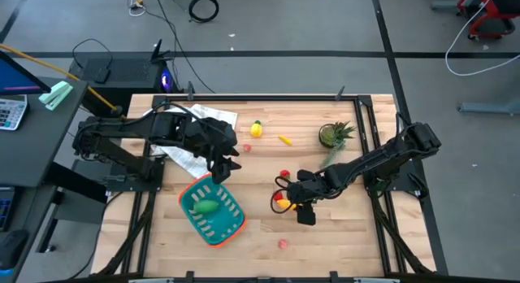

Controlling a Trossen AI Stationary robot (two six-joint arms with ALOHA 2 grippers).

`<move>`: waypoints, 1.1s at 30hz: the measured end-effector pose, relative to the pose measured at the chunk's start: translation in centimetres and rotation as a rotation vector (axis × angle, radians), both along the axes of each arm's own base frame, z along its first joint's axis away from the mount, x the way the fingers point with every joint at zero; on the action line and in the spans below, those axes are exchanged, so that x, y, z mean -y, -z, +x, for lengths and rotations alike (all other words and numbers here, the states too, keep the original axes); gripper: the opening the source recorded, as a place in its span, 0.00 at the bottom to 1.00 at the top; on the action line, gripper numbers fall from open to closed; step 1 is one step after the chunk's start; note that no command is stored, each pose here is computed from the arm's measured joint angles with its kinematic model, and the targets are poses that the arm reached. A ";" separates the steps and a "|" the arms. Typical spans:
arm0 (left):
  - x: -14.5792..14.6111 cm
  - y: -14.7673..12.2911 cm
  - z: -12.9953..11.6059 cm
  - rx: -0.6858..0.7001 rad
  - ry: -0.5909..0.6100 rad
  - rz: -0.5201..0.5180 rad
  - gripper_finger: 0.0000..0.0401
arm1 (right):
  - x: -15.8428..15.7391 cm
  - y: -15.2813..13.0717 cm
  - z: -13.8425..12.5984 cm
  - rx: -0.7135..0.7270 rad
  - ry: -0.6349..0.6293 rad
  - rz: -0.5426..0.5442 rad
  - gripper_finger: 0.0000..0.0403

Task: Pick and placing Produce into tupperware
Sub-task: Put the yellow banana into the blue basket

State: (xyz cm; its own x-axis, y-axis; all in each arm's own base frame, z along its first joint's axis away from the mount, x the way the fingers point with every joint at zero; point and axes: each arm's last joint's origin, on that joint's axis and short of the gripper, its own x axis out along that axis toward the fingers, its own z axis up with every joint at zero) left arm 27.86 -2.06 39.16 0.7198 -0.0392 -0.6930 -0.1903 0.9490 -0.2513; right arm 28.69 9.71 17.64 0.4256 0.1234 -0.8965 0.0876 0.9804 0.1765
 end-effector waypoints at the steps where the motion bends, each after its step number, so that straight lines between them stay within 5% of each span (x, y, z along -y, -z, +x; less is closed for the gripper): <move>1: 0.0 0.0 0.0 0.000 0.000 0.000 0.56 | 0.0 0.2 -0.1 0.010 0.003 -0.008 0.59; 33: 0.0 0.0 0.0 0.001 -0.001 -0.001 0.53 | 0.0 1.3 -0.1 0.086 0.047 0.029 0.59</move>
State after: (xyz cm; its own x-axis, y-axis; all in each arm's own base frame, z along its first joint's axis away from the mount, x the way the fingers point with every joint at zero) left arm 27.88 -2.05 39.16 0.7206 -0.0390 -0.6922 -0.1908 0.9487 -0.2521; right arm 28.57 9.68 16.31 0.5065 0.1265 -0.8529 0.1167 0.9700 0.2132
